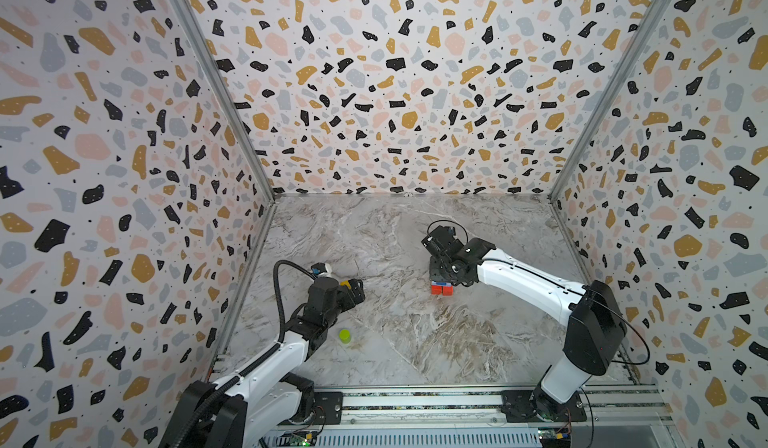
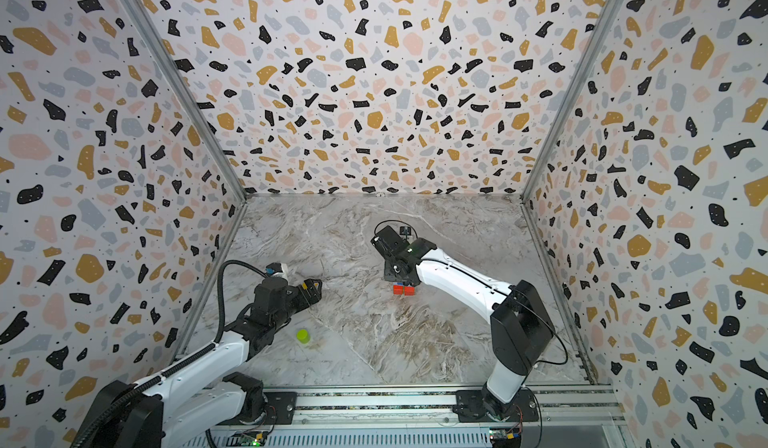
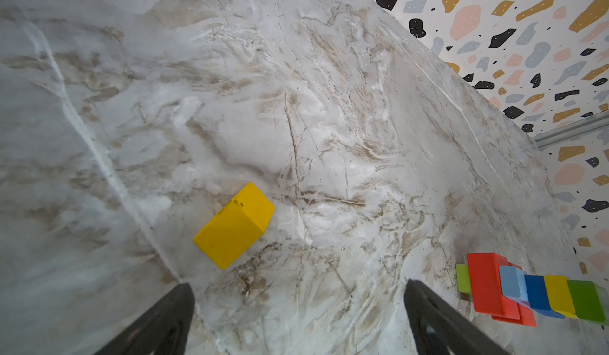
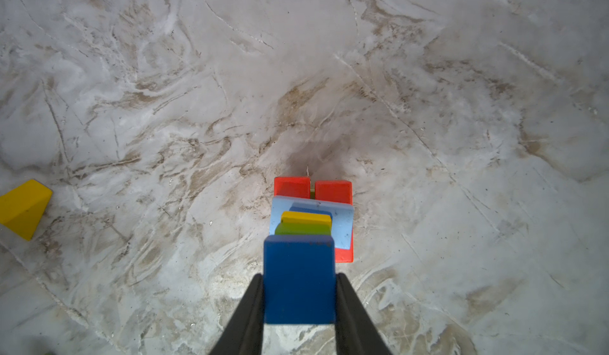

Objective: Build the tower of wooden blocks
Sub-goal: 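Lower the blue cube toward the green '2' block with the right gripper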

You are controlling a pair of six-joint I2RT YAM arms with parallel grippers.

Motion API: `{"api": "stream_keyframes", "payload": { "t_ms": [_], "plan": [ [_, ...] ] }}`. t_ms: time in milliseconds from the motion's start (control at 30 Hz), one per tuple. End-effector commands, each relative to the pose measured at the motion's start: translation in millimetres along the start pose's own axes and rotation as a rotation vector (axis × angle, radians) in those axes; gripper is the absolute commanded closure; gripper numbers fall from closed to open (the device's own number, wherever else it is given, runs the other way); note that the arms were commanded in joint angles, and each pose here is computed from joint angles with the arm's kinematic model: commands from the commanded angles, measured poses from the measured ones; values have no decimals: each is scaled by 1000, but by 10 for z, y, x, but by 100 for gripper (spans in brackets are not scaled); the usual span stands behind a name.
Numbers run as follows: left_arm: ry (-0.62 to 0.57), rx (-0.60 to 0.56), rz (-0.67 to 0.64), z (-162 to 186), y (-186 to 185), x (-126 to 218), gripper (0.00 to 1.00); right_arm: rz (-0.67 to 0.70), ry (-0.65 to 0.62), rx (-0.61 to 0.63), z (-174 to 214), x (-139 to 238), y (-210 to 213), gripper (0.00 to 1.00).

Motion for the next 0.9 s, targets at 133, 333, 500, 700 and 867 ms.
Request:
{"api": "stream_keyframes", "payload": {
  "t_ms": [133, 333, 500, 700, 867],
  "plan": [
    [-25, -17, 8, -40, -25, -3, 0, 15, 9, 9, 10, -50, -24, 81],
    [-25, -17, 8, -39, -22, 0, 0, 23, 12, 12, 24, -74, -39, 80],
    [-25, -19, 7, -39, -23, 0, 0, 24, 12, 11, 33, -79, -49, 80],
    [-24, -17, 6, -34, -20, -3, 0, 25, 13, 15, 41, -91, -53, 75],
    [-23, -18, 9, -40, -25, -4, 0, 25, 13, 18, 39, -87, -53, 66]
  ]
}}
Point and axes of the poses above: each gripper's point midway between its finger pads, its own x axis back along the fingers, its own y axis along the line the jaws close on, z = x × y, the point moved 5 cm from there along x, back along the fingers, and after that the axes turned 8 degrees about -x, right-handed, at the moved point
